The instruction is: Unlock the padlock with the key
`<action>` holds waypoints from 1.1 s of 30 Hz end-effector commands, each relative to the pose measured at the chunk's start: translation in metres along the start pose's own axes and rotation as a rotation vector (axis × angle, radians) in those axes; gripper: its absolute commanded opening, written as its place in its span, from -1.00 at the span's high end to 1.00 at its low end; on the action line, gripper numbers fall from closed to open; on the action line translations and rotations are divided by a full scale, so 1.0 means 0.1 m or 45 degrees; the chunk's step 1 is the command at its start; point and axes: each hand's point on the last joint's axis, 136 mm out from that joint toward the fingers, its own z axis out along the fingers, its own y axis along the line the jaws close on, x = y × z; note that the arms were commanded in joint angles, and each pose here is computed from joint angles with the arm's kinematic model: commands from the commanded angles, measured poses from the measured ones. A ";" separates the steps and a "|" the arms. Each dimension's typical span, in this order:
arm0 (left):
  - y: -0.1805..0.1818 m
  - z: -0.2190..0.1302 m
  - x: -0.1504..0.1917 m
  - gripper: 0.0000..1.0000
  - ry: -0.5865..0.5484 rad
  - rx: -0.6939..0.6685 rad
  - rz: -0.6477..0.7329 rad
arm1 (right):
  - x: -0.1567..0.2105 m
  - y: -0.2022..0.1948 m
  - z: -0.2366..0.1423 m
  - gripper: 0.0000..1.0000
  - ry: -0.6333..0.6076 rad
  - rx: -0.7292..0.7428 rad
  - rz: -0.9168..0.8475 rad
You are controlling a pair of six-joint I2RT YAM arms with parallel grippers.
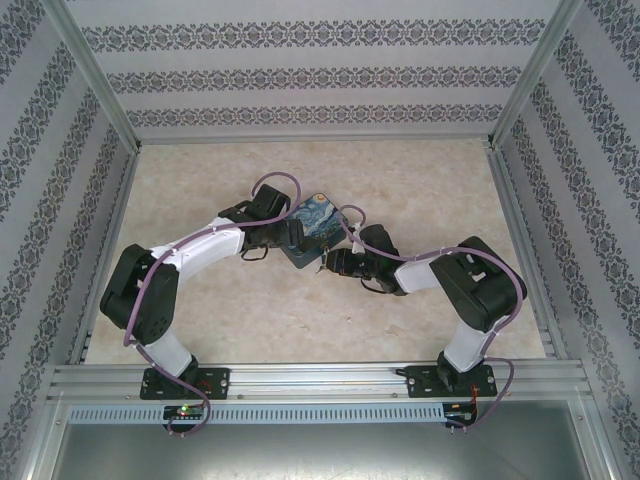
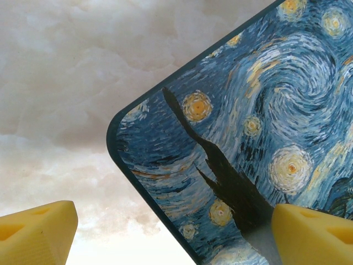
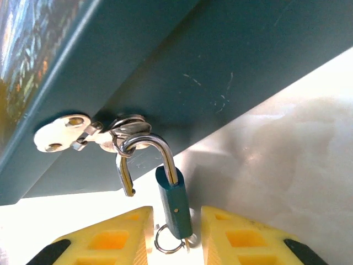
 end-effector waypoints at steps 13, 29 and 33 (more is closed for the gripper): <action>-0.01 0.05 0.10 -0.82 0.021 0.005 0.011 | 0.13 -0.09 0.06 0.55 0.057 0.018 0.052; -0.01 0.08 0.15 -0.82 0.031 0.018 0.000 | 0.09 0.03 0.14 0.54 0.048 -0.025 0.064; -0.01 0.09 0.16 -0.82 0.035 0.020 0.005 | 0.10 0.02 0.15 0.78 0.045 -0.022 0.074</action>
